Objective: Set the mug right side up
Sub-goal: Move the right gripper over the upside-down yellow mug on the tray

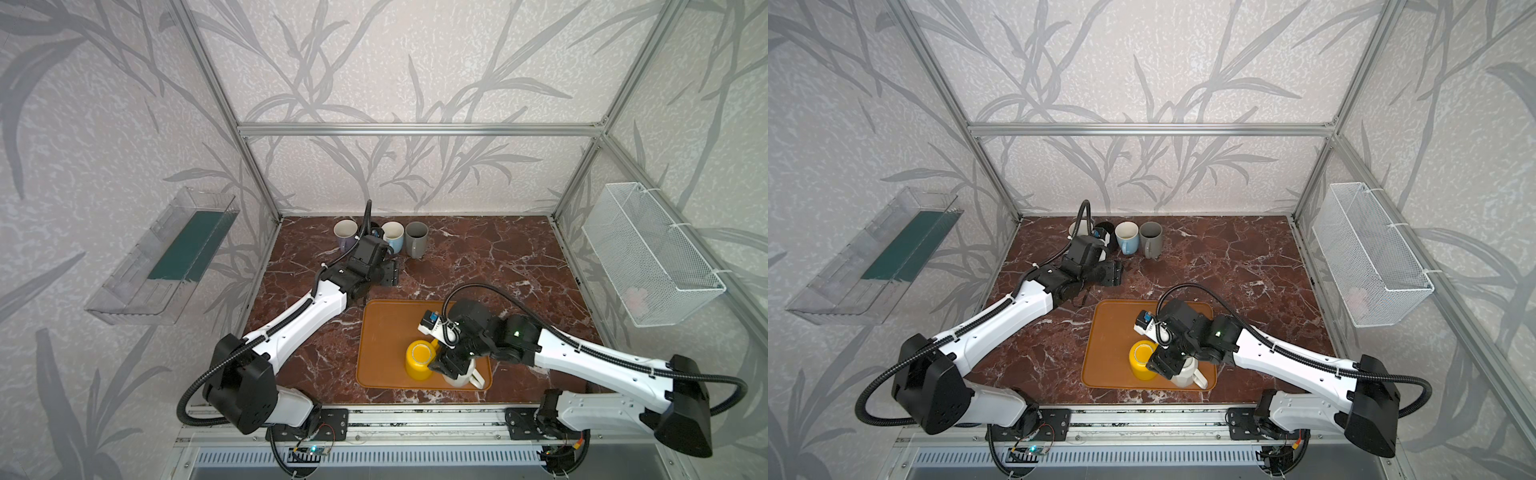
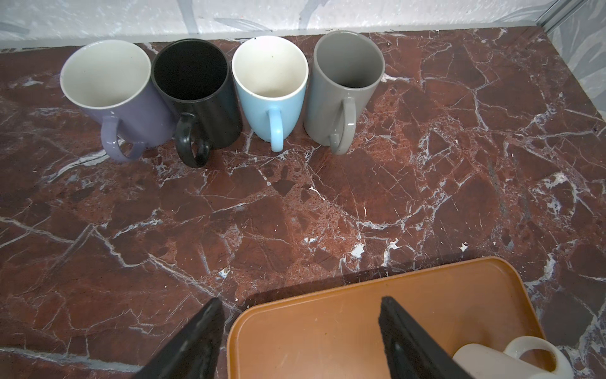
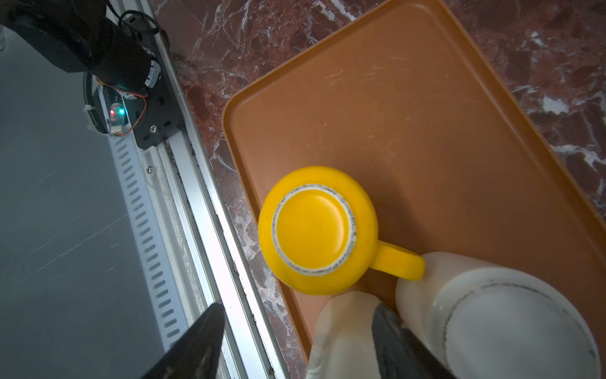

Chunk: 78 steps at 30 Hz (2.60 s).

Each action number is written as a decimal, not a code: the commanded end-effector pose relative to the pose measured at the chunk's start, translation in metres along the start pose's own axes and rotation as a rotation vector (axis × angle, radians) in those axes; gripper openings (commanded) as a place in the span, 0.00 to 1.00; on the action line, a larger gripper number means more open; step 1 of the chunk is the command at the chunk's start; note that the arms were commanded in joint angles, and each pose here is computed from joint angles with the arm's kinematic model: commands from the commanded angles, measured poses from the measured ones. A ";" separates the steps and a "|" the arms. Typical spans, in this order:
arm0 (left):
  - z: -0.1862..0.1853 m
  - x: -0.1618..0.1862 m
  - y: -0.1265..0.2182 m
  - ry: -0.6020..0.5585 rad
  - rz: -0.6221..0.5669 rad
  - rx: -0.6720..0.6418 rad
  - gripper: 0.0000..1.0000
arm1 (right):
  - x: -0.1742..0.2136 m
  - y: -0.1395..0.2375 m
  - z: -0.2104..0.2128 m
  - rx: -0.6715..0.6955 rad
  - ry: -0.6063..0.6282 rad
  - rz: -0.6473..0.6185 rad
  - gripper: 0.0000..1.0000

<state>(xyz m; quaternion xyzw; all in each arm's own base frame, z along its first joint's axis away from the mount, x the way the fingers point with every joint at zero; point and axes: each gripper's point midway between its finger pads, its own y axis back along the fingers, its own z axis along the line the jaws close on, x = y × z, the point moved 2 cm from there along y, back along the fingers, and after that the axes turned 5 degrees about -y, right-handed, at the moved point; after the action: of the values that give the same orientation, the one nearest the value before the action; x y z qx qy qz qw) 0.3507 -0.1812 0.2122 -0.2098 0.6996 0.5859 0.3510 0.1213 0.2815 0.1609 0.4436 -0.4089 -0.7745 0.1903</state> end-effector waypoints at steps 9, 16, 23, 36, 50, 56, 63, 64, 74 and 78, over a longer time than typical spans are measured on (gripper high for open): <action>0.009 0.006 0.012 -0.005 -0.003 -0.041 0.77 | -0.007 -0.018 -0.002 0.103 0.031 0.026 0.76; 0.011 0.007 0.013 -0.011 0.000 -0.048 0.77 | -0.017 -0.023 -0.010 0.167 0.018 -0.023 0.78; 0.011 0.007 0.014 -0.014 -0.001 -0.053 0.77 | -0.017 -0.035 -0.001 0.113 0.072 0.017 0.81; 0.013 0.005 0.017 -0.028 -0.005 -0.064 0.76 | -0.010 -0.049 -0.003 0.102 0.223 0.168 0.89; 0.015 0.004 0.021 -0.031 -0.012 -0.070 0.77 | -0.009 -0.061 -0.018 0.183 0.282 0.244 0.87; 0.016 0.005 0.021 -0.032 -0.010 -0.075 0.76 | -0.015 -0.064 -0.025 0.236 0.214 0.248 0.76; 0.018 0.007 0.022 -0.033 -0.006 -0.084 0.76 | -0.032 -0.067 -0.036 0.350 0.025 0.235 0.70; 0.019 0.007 0.023 -0.031 -0.005 -0.089 0.77 | -0.033 -0.066 -0.037 0.370 -0.014 0.240 0.70; 0.023 0.008 0.028 -0.024 -0.001 -0.109 0.77 | -0.059 -0.069 -0.041 0.430 -0.379 0.065 0.81; 0.025 0.009 0.032 -0.023 -0.004 -0.115 0.77 | -0.073 -0.074 -0.037 0.389 -0.435 -0.011 0.85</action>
<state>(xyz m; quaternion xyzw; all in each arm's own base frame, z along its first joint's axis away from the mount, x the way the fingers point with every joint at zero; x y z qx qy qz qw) 0.3355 -0.1568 0.2218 -0.2183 0.6680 0.6190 0.3507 0.1889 0.3410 0.1155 0.3101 -0.6073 -0.7285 0.0652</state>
